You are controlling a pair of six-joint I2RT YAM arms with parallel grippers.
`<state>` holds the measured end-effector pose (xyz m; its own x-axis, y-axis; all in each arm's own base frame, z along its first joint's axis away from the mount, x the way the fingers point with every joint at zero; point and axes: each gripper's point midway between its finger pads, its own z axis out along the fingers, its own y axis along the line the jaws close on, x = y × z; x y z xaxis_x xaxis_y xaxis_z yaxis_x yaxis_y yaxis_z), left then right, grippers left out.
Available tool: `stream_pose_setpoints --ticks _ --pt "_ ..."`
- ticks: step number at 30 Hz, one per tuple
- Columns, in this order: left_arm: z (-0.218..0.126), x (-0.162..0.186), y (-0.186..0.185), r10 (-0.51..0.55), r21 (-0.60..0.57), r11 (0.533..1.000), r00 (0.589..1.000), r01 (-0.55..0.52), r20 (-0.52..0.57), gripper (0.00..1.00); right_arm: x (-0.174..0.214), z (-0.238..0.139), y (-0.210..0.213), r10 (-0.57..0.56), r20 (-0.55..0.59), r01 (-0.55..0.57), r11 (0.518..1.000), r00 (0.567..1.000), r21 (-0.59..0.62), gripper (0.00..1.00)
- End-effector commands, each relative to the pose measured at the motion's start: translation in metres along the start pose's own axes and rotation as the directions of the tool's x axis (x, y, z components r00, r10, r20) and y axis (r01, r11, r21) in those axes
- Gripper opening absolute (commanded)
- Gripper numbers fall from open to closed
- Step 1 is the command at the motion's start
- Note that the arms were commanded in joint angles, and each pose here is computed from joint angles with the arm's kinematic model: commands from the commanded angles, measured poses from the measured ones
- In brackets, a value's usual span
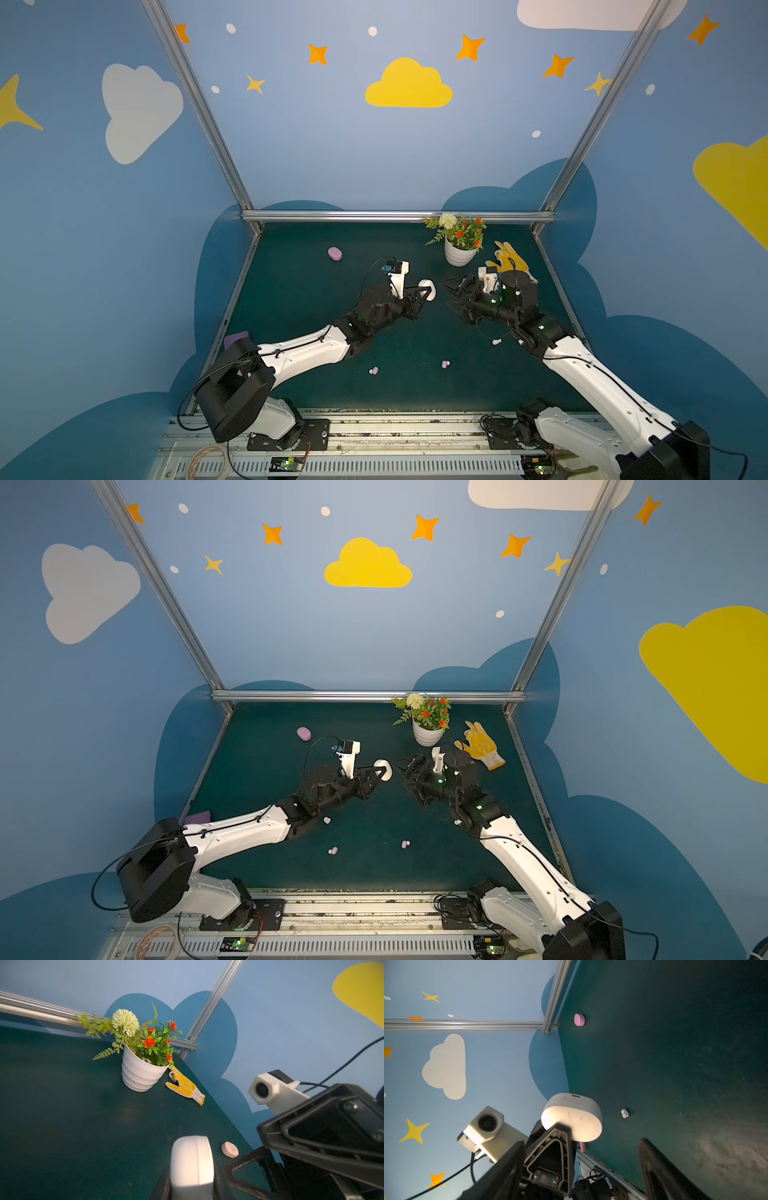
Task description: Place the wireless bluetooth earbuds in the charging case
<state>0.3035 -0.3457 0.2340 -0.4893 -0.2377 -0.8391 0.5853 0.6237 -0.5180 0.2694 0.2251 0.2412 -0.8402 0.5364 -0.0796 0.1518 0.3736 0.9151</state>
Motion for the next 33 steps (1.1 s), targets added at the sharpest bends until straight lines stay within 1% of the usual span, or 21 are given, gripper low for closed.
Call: stream_pose_setpoints --ticks 1,5,12,19,23,29,33 --pt "0.000 -0.008 -0.007 0.072 -0.001 0.997 0.997 -0.072 0.038 0.04 0.002 -0.001 0.015 0.015 -0.025 -0.016 0.999 1.000 -0.035 0.83" --pt "0.003 -0.005 -0.011 0.085 0.004 0.996 0.995 -0.085 0.054 0.04 -0.002 0.003 0.019 0.057 -0.019 -0.058 0.996 0.998 -0.063 0.83" --pt "0.009 -0.005 -0.023 0.135 0.002 0.991 0.988 -0.135 0.078 0.04 0.000 0.012 0.023 0.097 -0.054 -0.101 0.991 0.994 -0.083 0.84" --pt "0.012 -0.007 -0.026 0.134 -0.004 0.991 0.984 -0.134 0.117 0.04 0.000 0.016 0.021 0.148 -0.070 -0.154 0.985 0.986 -0.081 0.83" --pt "0.013 -0.009 -0.029 0.159 -0.016 0.987 0.978 -0.159 0.134 0.04 0.000 0.015 0.020 0.171 -0.065 -0.175 0.981 0.983 -0.078 0.83" --pt "0.014 -0.010 -0.030 0.167 -0.036 0.986 0.973 -0.163 0.161 0.04 -0.002 0.017 0.021 0.203 -0.058 -0.208 0.973 0.977 -0.097 0.82" --pt "0.014 -0.008 -0.032 0.185 -0.043 0.983 0.969 -0.180 0.164 0.04 -0.002 0.017 0.023 0.200 -0.061 -0.205 0.973 0.978 -0.102 0.80"
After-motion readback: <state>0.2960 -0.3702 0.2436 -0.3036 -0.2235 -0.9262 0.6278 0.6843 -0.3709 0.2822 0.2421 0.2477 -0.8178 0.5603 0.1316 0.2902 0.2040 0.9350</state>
